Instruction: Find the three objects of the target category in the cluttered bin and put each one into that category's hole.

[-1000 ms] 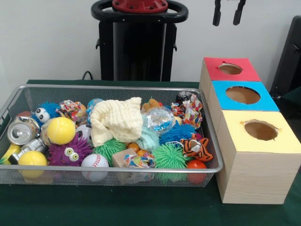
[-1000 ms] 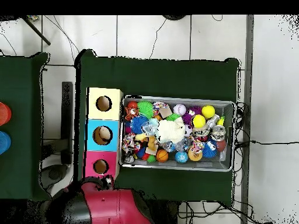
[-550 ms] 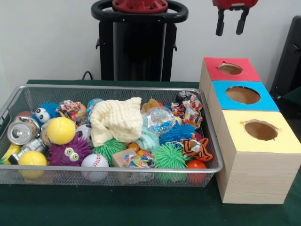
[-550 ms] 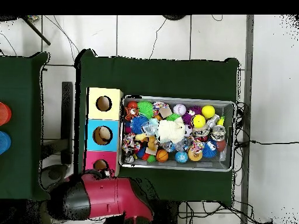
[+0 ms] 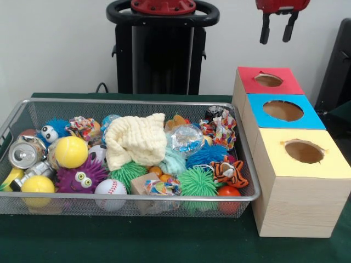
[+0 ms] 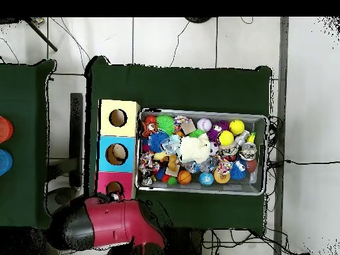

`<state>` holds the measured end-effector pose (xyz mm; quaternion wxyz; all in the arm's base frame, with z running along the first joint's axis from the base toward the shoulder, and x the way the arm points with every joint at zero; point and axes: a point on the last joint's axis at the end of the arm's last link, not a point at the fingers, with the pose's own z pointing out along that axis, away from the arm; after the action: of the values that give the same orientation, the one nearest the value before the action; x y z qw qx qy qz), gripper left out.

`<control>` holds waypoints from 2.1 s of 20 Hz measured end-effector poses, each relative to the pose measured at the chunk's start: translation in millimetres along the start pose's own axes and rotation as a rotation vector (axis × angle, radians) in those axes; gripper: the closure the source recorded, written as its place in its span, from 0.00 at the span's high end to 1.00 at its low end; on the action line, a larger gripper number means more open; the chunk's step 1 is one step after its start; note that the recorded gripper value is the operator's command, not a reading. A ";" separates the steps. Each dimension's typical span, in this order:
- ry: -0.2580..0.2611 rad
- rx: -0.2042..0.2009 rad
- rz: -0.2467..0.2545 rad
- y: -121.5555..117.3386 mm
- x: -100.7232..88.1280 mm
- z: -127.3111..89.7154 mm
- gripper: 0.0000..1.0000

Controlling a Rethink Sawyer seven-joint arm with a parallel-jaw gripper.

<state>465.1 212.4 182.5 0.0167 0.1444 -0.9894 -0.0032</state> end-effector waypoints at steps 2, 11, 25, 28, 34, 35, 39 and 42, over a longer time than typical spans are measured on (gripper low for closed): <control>0.003 -0.003 0.006 -3.4 -0.8 1.2 1.00; -0.012 -0.030 0.137 -73.1 -12.3 6.2 1.00; -0.064 0.026 0.169 -132.4 0.9 22.0 1.00; -0.049 0.042 0.133 -133.3 8.1 28.5 1.00; -0.010 0.051 0.093 -135.0 20.8 45.5 1.00; -0.006 0.050 0.092 -135.1 21.7 47.2 1.00; 0.007 0.046 0.085 -135.6 26.5 60.8 1.00; 0.008 0.049 0.074 -135.9 29.9 69.2 1.00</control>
<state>472.9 73.7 112.8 0.0174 0.1080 -0.9938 0.0220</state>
